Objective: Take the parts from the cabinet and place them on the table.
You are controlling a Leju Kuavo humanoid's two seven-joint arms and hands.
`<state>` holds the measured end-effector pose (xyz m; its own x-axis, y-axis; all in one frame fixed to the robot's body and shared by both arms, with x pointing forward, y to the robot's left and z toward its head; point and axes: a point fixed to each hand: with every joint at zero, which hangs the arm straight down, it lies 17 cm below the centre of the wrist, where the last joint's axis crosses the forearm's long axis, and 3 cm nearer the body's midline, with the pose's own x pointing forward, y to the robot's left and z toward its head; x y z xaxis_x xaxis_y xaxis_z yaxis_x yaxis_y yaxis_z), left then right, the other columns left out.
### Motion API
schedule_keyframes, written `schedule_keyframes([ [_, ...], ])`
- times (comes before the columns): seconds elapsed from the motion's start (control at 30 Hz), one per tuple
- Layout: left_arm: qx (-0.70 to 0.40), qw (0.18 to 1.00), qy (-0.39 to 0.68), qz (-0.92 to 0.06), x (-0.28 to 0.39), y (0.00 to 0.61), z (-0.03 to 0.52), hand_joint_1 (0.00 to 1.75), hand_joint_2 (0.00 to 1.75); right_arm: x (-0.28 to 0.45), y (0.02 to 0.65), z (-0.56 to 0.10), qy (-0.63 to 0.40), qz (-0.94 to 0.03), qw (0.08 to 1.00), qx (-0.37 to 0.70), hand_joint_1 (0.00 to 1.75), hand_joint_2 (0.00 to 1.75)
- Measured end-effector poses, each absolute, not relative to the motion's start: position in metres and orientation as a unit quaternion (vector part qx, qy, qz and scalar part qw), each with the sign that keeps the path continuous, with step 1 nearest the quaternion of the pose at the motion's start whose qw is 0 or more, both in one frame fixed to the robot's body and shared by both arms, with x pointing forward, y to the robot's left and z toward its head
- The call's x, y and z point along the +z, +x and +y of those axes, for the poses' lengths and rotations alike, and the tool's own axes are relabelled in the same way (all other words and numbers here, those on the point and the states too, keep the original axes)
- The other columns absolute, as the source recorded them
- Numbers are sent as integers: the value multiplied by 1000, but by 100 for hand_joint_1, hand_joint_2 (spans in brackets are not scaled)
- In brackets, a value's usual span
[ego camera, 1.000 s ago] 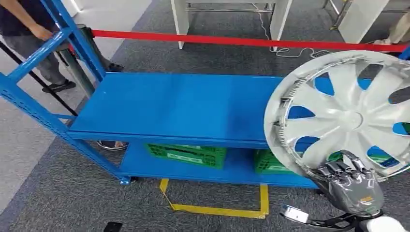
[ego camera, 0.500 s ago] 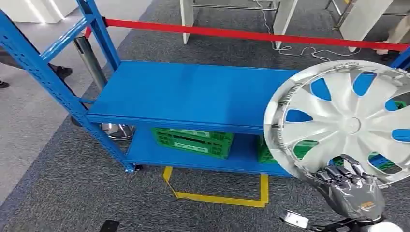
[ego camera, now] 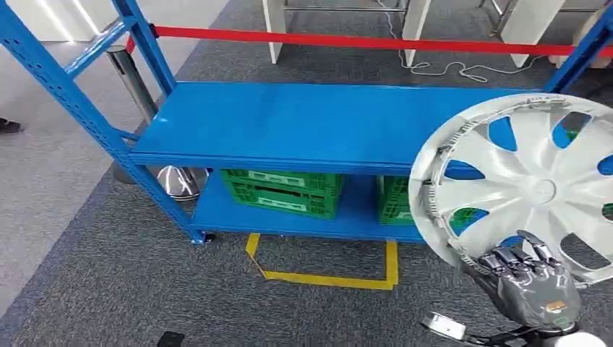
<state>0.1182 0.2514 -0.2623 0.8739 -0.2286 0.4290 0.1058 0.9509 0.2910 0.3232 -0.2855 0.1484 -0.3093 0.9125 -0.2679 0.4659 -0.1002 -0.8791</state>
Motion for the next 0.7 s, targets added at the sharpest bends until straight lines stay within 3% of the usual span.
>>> schedule_keyframes([
  [0.7, -90, 960, 130, -233, -262, 122, 251, 0, 175, 145, 323, -285, -542, -627, 224, 514, 175, 175],
])
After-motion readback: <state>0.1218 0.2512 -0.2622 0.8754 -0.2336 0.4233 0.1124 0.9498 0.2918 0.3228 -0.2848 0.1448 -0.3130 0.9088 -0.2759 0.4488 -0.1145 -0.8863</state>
